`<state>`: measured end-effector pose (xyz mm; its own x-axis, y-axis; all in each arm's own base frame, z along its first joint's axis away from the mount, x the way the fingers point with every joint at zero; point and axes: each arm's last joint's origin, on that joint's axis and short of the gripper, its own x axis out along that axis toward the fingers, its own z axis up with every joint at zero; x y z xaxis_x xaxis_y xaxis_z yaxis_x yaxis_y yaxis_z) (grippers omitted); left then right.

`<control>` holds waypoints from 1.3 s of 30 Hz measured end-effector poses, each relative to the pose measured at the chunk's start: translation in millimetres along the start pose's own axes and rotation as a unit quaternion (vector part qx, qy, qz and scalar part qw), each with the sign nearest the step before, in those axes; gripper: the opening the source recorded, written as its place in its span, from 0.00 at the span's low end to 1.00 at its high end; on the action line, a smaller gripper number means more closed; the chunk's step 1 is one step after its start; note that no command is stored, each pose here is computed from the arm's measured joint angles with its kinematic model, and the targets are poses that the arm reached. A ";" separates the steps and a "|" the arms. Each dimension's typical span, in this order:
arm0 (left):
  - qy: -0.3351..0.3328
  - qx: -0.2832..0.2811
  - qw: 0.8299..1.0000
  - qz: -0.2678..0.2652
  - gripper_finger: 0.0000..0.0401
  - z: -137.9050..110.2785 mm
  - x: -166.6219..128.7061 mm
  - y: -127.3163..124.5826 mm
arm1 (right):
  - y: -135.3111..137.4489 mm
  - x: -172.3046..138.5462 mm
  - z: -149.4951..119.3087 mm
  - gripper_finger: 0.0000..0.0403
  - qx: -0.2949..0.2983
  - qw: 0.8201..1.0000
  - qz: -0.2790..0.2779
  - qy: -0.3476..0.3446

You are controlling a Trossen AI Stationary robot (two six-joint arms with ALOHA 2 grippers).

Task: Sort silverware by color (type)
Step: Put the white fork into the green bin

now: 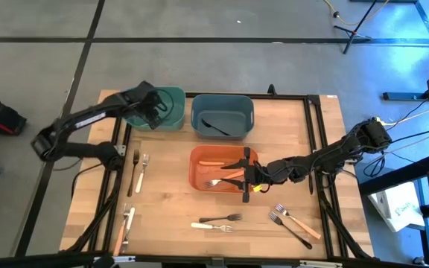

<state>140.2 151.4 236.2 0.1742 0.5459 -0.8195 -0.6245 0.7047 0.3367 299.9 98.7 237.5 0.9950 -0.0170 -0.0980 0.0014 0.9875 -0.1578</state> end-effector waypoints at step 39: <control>0.083 -0.082 0.959 -0.257 0.39 -71.6 -73.6 -141.7 | 0.1 -0.1 -0.8 0.40 -0.002 1.000 0.001 0.004</control>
<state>161.4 -21.1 215.6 0.3766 0.0555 -0.9247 -0.6014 0.7739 -0.1985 299.7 98.6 236.7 0.9942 -0.0173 -0.1064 0.0000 0.9870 -0.1608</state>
